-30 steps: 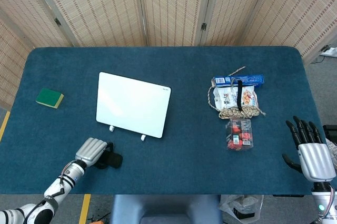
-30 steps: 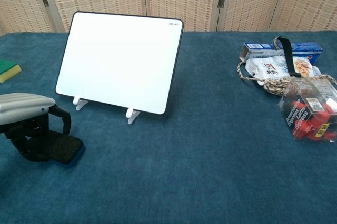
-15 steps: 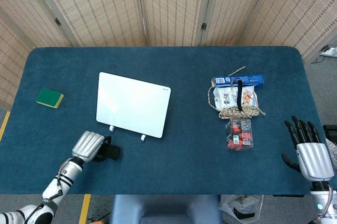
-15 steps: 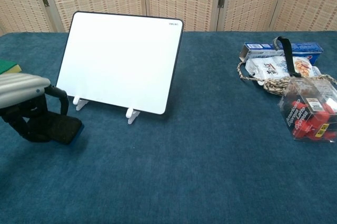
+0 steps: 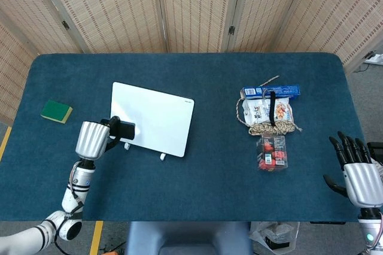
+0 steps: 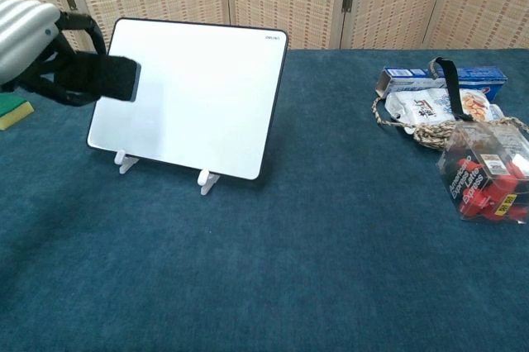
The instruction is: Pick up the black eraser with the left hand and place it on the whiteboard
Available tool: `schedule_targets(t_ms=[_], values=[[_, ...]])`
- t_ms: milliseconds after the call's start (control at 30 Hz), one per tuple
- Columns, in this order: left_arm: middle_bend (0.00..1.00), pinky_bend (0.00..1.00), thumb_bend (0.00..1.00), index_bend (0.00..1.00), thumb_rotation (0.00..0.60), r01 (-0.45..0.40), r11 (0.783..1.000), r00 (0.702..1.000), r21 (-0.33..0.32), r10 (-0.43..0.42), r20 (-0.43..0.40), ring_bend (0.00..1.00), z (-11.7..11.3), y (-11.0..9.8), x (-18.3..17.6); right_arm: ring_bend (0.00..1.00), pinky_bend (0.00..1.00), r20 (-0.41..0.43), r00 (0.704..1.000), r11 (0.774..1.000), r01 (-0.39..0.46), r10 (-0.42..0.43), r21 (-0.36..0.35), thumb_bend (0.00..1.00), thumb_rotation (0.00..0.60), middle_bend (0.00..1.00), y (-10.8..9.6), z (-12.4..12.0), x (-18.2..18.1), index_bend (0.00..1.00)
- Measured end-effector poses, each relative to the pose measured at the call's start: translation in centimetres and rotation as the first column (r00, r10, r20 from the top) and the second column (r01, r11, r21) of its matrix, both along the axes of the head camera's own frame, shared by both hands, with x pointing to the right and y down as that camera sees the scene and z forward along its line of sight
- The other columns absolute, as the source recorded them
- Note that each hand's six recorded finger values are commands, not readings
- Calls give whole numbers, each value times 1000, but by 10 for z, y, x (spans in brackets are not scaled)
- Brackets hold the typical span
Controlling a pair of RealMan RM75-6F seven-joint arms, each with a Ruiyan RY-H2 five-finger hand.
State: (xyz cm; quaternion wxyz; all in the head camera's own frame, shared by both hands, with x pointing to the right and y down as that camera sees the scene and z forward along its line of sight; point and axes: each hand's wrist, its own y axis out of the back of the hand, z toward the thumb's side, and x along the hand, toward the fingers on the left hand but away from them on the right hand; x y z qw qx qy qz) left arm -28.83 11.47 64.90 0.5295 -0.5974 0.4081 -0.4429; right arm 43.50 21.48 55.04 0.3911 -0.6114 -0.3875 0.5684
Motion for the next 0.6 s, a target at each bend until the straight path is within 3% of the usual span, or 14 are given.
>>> schedule_targets(t_ms=[100, 200, 600], values=[[1000, 1000, 260, 653, 600, 25, 998, 999, 57, -23, -36, 1000, 1, -16, 9, 0, 0, 6, 1000, 1000, 2, -2, 0, 268, 600, 0, 0, -1, 1, 0], [1000, 1000, 260, 652, 600, 40, 996, 997, 75, -34, -70, 1000, 3, -30, 22, 0, 0, 12, 1000, 1000, -1, 1, 0, 268, 600, 0, 0, -3, 3, 0], [1000, 1000, 260, 640, 600, 41, 999, 997, 1, -41, -70, 1000, 32, -43, 43, 0, 0, 28, 1000, 1000, -6, 6, 3, 268, 600, 0, -1, -6, 6, 0]])
